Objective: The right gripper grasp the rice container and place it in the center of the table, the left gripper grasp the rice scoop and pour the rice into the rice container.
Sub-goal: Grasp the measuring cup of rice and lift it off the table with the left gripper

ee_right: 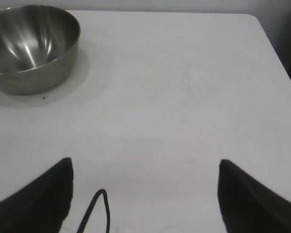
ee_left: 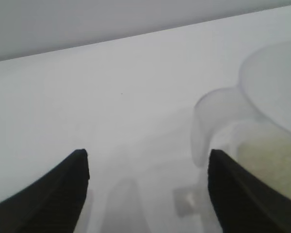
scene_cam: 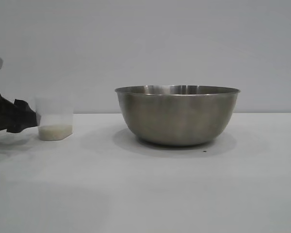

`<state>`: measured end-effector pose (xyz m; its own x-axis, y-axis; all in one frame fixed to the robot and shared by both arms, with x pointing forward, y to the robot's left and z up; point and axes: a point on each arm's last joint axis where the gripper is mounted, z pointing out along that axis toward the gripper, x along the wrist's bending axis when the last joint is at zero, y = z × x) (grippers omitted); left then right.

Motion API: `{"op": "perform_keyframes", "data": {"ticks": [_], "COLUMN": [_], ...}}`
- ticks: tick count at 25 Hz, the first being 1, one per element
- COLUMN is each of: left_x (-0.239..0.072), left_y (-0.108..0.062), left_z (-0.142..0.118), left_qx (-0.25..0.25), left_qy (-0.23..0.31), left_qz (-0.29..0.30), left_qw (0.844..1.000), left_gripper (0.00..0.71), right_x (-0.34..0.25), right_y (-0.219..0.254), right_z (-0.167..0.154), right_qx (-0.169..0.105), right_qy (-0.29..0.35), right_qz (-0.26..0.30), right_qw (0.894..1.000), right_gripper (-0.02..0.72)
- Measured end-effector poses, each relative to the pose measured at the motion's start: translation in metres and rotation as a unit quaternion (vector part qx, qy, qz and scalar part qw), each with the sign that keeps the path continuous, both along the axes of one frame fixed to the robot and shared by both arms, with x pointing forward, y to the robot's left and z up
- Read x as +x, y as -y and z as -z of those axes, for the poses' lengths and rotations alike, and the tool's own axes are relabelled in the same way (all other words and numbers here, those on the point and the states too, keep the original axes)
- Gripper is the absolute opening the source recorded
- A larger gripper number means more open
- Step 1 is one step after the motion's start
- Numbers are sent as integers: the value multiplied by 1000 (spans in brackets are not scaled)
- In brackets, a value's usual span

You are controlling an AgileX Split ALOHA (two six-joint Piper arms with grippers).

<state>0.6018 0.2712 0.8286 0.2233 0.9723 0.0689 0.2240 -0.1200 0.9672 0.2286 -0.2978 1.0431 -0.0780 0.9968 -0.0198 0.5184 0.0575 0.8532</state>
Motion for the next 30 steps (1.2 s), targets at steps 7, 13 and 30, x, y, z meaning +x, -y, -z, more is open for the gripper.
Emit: {"op": "perform_keyframes", "data": {"ticks": [7,13,30], "left_x": [14,18,29], "left_y": [5,8,19], "left_z": [4,1,-36], "left_qx": [6,10,29], "left_qy": [15,25,83], "left_qz": [29,47,110], "left_qw": [999,999,990], "left_gripper": [428,319,0], "right_x": [0,0,0], "right_y": [0,0,0], "right_z": [0,0,0], "right_qx": [0,0,0], "right_qy": [0,0,0], "right_qz": [0,0,0], "right_qw": [1000,1000,1000], "right_gripper": [526,526,526]}}
